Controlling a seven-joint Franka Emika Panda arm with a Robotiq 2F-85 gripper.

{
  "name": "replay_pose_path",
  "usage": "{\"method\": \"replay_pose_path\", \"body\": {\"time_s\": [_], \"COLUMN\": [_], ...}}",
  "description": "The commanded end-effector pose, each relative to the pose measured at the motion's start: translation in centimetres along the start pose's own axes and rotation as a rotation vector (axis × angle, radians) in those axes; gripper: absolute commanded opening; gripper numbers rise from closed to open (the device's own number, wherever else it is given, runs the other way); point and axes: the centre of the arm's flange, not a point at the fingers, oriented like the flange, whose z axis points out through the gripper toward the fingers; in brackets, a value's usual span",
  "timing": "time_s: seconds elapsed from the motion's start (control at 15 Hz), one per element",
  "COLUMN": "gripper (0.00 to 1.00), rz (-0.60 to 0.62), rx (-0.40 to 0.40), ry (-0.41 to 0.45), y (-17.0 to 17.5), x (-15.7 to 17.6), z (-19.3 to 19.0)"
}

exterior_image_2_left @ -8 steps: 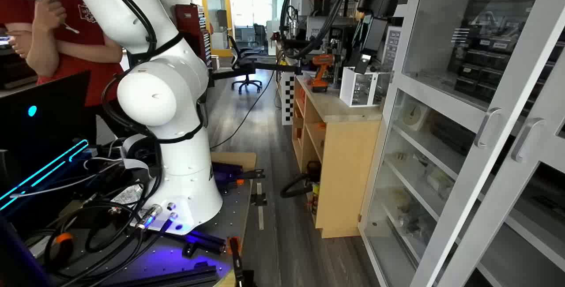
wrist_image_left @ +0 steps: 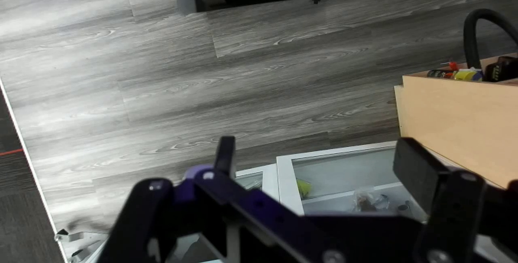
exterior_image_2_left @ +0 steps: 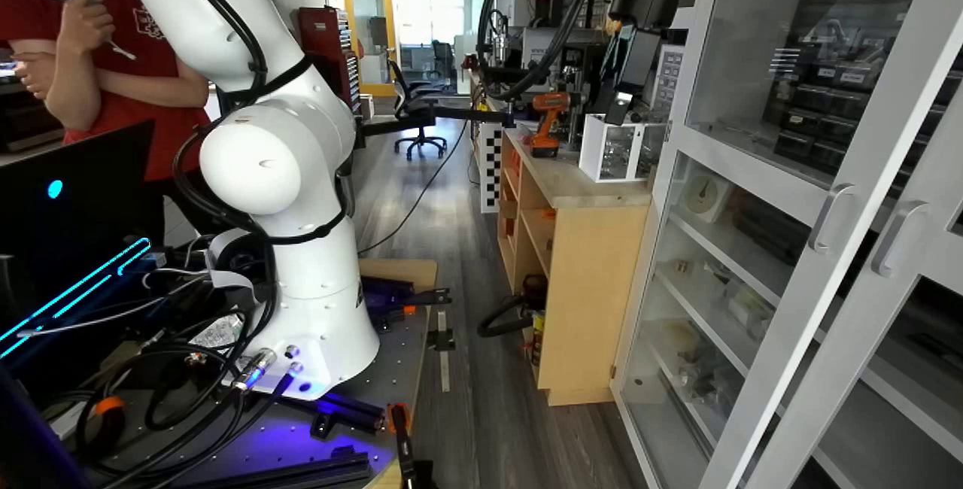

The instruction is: Open the cabinet drawer.

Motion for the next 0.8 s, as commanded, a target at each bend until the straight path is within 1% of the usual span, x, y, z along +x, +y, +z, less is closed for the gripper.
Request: {"method": "replay_pose_path", "body": {"time_s": [0.0,0.53,0.73], "gripper": [1.0,1.0,1.0], "rz": [0.0,0.0,-0.006], "rx": [0.0,0.0,0.021], "ry": [0.0,0.0,0.026], "y": [0.0,0.0,-0.13], "x": [0.0,0.0,0.64], "z": [0.0,0.0,0.03]}}
